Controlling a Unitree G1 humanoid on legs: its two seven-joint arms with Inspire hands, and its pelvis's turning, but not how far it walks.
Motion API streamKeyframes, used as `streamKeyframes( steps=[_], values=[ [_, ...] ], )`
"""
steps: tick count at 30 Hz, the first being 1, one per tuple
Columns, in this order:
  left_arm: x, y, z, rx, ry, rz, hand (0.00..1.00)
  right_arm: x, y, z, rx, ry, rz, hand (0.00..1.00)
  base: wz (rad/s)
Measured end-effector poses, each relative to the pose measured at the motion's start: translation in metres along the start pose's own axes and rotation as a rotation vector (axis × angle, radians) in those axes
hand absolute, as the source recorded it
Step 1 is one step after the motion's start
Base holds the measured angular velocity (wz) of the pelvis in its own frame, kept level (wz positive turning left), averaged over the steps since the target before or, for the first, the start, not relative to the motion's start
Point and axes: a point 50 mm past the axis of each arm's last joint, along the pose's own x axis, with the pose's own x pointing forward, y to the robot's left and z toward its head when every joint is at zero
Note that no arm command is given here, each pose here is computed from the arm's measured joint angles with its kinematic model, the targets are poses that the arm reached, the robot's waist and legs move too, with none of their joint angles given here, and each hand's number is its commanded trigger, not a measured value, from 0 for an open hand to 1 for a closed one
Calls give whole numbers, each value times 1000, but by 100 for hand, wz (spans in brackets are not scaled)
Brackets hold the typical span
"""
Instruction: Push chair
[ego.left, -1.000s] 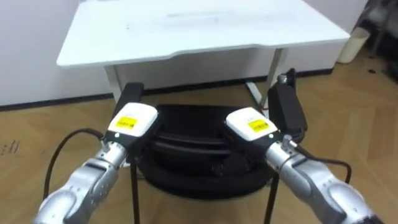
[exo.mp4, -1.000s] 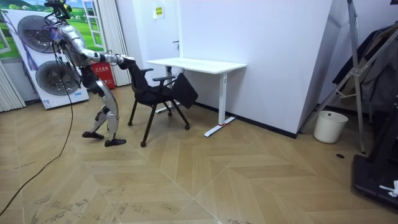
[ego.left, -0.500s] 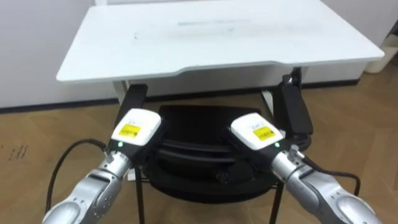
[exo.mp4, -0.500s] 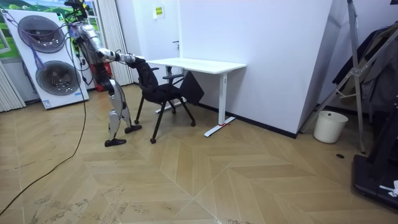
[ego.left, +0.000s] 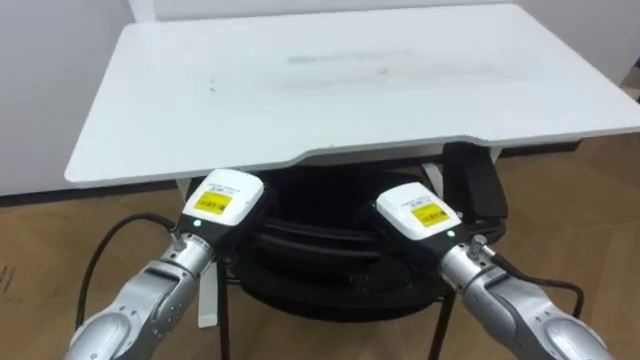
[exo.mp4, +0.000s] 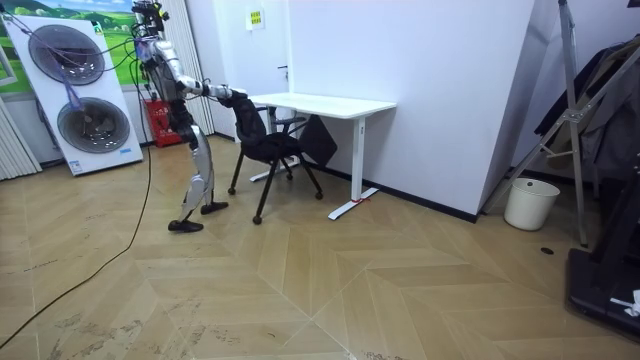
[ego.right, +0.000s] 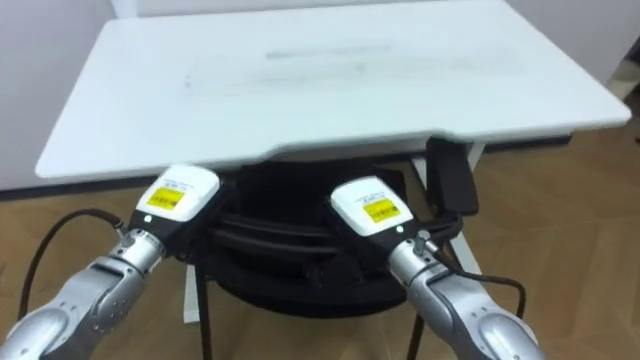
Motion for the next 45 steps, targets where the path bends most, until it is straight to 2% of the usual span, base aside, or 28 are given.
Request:
streamKeyframes(
  steps=[5, 10, 14, 18, 22, 28, 29, 30, 31, 32, 33, 38, 42, 45],
  values=[
    [-4, -5, -3, -9, -3, -20, 100, 0, 5, 6, 1, -14, 18, 100, 22],
    [-17, -14, 1, -32, -11, -44, 100, -14, 8, 8, -13, -46, 51, 100, 55],
    [-17, -13, -3, -28, 2, -38, 100, -10, 7, 15, -3, -53, 57, 100, 19],
    [-11, -4, -10, -17, 19, -3, 100, -3, -2, 19, -11, -55, 35, 100, 44],
    [-11, -4, -11, -20, 25, 1, 100, 1, -2, 21, 9, -29, 44, 100, -22],
    [-7, -3, -8, -12, 13, -6, 100, -3, 2, 16, 17, -13, 43, 100, 46],
    [-5, -3, -5, -13, 11, -4, 100, -4, 2, 14, 17, -5, 42, 77, 31],
    [-2, -4, -3, -9, 11, -3, 81, -5, 2, 12, 14, 0, 43, 39, 25],
    [-2, -4, -2, -7, 10, -2, 54, -5, 2, 11, 12, 2, 43, 0, 14],
    [-1, -5, 0, -6, 10, 0, 9, -6, 1, 10, 8, 4, 43, 0, 10],
    [0, -4, 1, -3, 8, 5, 0, -6, 0, 9, 1, 6, 39, 0, 7],
    [5, -4, 9, -54, 26, 14, 0, -8, -2, 4, -9, 28, 67, 0, 13],
    [8, -7, 16, -233, 63, 21, 0, -13, 0, -4, 34, 75, 100, 0, 18],
    [7, -5, 15, -304, 75, 40, 0, -13, 2, -6, 83, 83, 114, 0, 4]
  ],
)
